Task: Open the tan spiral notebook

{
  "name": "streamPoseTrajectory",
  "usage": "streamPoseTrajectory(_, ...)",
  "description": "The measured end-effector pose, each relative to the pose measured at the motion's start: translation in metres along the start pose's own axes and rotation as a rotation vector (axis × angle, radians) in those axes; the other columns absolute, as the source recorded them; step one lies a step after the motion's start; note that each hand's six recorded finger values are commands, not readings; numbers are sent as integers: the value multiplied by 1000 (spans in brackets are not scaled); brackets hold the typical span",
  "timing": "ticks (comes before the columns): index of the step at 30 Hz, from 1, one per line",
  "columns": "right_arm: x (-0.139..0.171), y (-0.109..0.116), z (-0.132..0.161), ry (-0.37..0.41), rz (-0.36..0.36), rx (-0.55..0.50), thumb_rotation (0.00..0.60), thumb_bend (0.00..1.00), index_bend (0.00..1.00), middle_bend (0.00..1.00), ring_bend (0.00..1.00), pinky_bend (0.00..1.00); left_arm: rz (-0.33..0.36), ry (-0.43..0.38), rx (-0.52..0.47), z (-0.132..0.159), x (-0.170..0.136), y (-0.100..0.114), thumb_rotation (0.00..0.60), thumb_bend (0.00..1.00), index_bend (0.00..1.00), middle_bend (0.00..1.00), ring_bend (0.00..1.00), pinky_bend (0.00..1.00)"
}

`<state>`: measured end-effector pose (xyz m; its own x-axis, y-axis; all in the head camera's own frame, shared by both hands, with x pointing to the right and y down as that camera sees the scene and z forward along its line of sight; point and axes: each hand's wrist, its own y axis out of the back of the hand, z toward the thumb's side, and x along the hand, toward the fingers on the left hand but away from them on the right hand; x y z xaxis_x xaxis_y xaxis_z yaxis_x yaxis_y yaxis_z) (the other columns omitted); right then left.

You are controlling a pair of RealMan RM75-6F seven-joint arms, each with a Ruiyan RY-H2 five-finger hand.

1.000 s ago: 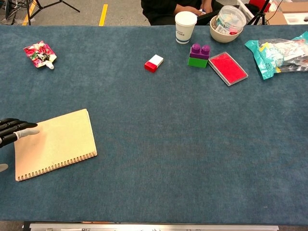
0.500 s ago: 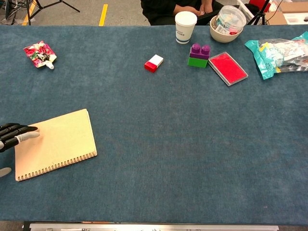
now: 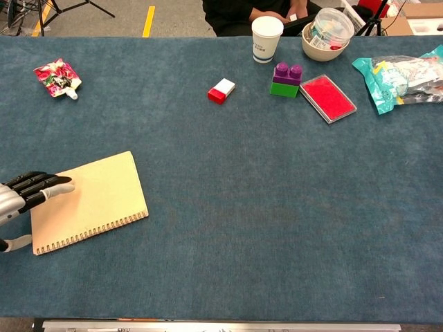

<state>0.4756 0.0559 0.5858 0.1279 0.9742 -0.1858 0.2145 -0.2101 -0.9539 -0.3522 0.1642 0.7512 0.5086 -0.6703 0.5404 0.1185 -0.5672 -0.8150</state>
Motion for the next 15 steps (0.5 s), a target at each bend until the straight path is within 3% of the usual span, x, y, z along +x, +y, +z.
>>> streamPoseTrajectory(15,7,8,-19,-34,-18,-11,600,395,363,373,231,291,22,-26,66,25,32,23,600,257,0,0,0,35)
